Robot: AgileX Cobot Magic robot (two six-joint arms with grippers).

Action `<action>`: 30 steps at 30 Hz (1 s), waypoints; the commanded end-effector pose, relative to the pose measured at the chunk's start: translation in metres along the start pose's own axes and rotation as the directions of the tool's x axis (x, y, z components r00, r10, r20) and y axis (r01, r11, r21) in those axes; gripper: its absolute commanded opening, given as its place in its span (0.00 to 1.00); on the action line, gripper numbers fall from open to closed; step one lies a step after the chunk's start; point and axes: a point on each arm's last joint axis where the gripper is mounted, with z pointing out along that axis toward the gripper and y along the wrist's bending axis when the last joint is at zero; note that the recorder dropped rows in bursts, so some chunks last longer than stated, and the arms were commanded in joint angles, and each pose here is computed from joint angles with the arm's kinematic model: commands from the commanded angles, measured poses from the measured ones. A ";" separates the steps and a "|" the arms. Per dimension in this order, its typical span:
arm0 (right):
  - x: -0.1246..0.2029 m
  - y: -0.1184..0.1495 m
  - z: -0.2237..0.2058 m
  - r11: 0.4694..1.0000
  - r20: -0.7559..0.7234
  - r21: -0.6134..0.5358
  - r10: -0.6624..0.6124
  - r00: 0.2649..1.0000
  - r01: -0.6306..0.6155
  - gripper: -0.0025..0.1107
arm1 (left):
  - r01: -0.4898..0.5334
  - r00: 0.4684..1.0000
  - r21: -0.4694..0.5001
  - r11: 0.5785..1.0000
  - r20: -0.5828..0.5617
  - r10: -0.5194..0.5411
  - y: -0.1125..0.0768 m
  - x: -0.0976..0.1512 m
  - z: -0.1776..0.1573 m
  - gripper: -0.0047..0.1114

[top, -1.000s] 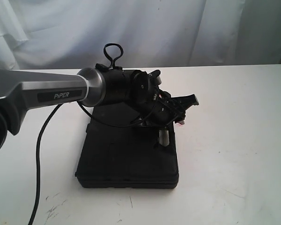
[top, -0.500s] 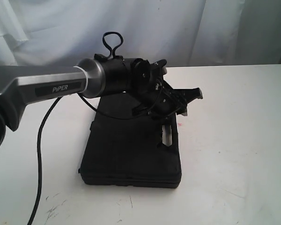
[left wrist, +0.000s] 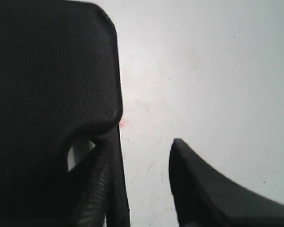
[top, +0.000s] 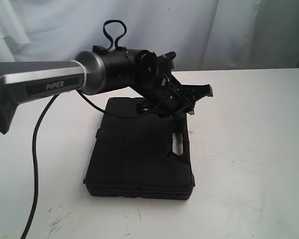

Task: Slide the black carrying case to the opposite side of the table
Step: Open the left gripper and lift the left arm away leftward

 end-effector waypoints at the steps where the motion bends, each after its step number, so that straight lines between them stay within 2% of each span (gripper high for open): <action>1: 0.000 0.000 0.000 1.000 0.006 0.005 0.003 1.000 -0.003 0.02 | -0.121 0.988 -0.023 0.992 0.092 0.122 -0.012 -0.017 -0.038 0.10; 2: 0.000 0.000 0.000 1.000 0.006 0.005 0.003 1.000 -0.003 0.02 | -0.152 0.982 -0.041 0.988 0.106 0.156 -0.013 -0.019 -0.046 0.04; 8: 0.000 0.000 0.000 1.000 0.006 0.005 0.003 1.000 -0.003 0.02 | -0.289 0.940 -0.171 0.942 0.136 0.313 -0.013 -0.029 -0.086 0.04; 13: 0.000 0.000 0.000 1.000 0.006 0.005 0.003 1.000 -0.003 0.02 | -0.317 0.919 -0.252 0.914 0.158 0.362 -0.008 -0.030 -0.106 0.04; 23: 0.000 0.000 0.000 1.000 0.006 0.005 0.003 1.000 -0.003 0.02 | -0.368 0.874 -0.259 0.893 0.230 0.428 0.008 -0.003 -0.148 0.04; 30: 0.000 0.000 0.000 1.000 0.006 0.005 0.003 1.000 -0.003 0.02 | -0.361 0.858 -0.255 0.897 0.286 0.427 0.023 0.022 -0.185 0.04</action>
